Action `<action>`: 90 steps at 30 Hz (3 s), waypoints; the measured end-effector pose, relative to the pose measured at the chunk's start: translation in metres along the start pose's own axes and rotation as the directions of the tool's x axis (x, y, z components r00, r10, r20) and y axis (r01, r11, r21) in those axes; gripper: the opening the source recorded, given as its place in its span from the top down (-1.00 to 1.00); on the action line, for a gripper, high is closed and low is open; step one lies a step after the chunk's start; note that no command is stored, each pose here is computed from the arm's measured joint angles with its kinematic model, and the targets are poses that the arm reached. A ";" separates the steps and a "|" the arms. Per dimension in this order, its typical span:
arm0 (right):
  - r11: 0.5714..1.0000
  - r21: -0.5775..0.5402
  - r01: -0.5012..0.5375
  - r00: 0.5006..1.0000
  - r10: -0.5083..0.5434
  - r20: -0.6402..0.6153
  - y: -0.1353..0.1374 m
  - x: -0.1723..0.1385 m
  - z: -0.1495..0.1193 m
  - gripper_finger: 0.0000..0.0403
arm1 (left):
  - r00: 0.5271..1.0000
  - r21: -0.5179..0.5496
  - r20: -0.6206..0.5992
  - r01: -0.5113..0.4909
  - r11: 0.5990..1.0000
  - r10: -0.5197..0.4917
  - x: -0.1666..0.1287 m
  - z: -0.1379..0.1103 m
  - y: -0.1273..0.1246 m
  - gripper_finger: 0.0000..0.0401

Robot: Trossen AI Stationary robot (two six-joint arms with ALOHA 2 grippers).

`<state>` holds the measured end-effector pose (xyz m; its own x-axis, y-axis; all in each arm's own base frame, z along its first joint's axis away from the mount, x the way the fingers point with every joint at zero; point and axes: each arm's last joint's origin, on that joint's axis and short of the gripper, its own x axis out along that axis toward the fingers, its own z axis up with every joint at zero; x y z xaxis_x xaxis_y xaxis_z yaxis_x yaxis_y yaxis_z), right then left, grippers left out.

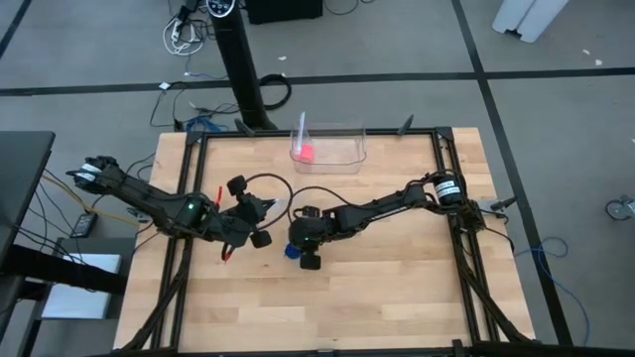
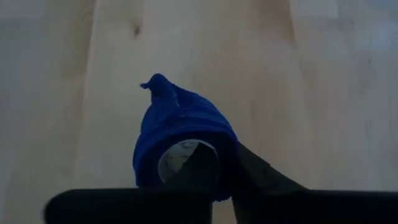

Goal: Roll bandage
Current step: Put the rolled blue bandage into the transparent zip bag

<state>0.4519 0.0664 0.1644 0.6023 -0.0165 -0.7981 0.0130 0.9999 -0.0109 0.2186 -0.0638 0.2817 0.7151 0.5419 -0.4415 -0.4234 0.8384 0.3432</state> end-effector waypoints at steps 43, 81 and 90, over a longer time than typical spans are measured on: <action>0.662 -0.041 0.748 0.634 -0.696 0.338 0.060 -0.175 0.016 0.92 | 0.969 -0.106 0.223 0.137 0.985 -0.110 -0.019 0.019 -0.018 1.00; 0.858 -0.164 0.488 0.819 -0.384 0.426 0.037 -0.160 0.045 0.92 | 0.935 -0.121 0.310 0.217 0.969 -0.171 -0.023 0.031 -0.020 1.00; 0.905 -0.076 0.418 0.846 -0.357 0.395 0.009 -0.154 0.050 0.92 | 0.891 -0.110 0.391 0.294 0.949 -0.231 -0.026 0.040 -0.020 1.00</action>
<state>0.3989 0.0774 0.3171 0.8206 -0.3725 -0.4334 0.2024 0.8987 -0.3890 0.2307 -0.0976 0.3197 0.9524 0.2664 -0.1484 -0.2527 0.9618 0.1052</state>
